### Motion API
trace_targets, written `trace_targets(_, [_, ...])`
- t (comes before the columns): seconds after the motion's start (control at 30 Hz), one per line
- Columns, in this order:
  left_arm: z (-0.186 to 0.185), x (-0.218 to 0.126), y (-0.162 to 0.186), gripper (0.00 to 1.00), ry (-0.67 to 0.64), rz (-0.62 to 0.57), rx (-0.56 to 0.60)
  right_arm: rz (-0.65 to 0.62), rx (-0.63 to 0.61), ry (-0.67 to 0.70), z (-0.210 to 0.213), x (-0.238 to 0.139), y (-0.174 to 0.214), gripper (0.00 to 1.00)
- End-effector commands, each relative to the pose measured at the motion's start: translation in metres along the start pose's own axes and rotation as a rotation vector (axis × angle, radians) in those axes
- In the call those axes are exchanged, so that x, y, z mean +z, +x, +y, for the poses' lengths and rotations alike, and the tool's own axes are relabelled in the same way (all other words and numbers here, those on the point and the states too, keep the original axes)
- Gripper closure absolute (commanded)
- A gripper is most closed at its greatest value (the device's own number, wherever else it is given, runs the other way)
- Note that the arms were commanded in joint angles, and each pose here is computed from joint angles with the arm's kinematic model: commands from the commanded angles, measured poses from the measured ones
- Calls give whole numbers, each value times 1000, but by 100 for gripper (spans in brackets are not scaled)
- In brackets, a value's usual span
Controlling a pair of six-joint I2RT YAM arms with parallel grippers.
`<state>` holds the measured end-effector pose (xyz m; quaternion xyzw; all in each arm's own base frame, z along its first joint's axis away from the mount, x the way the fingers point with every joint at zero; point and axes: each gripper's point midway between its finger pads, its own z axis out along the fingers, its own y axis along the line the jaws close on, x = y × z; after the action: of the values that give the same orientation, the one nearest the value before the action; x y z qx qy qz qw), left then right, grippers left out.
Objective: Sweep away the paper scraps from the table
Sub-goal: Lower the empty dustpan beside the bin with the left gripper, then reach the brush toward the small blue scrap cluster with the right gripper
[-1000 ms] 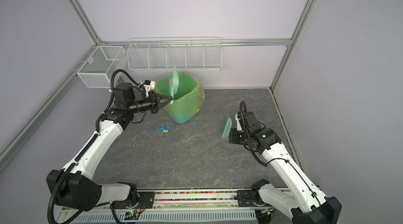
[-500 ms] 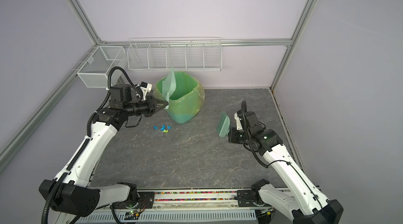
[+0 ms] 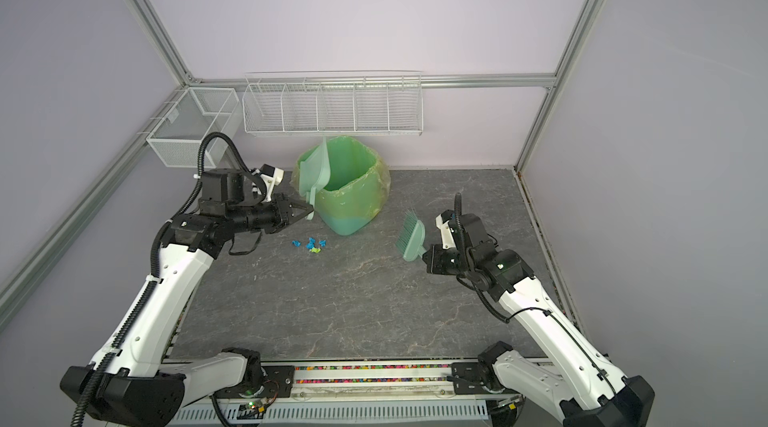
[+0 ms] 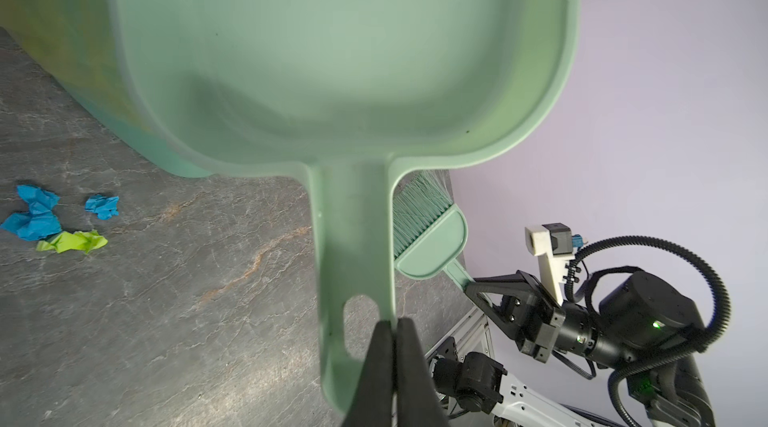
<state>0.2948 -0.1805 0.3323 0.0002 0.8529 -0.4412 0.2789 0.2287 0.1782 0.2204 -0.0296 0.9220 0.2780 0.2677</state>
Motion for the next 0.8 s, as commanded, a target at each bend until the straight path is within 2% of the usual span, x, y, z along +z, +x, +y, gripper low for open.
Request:
trace_targets(0.0, [4,-8,8,100,-32,-4,34,-36,-15,-72,21,1,-1,93])
trace_targets(0.77, [35,-37,49,100,-215,42,106,72,-77,-212,102,53,39,93])
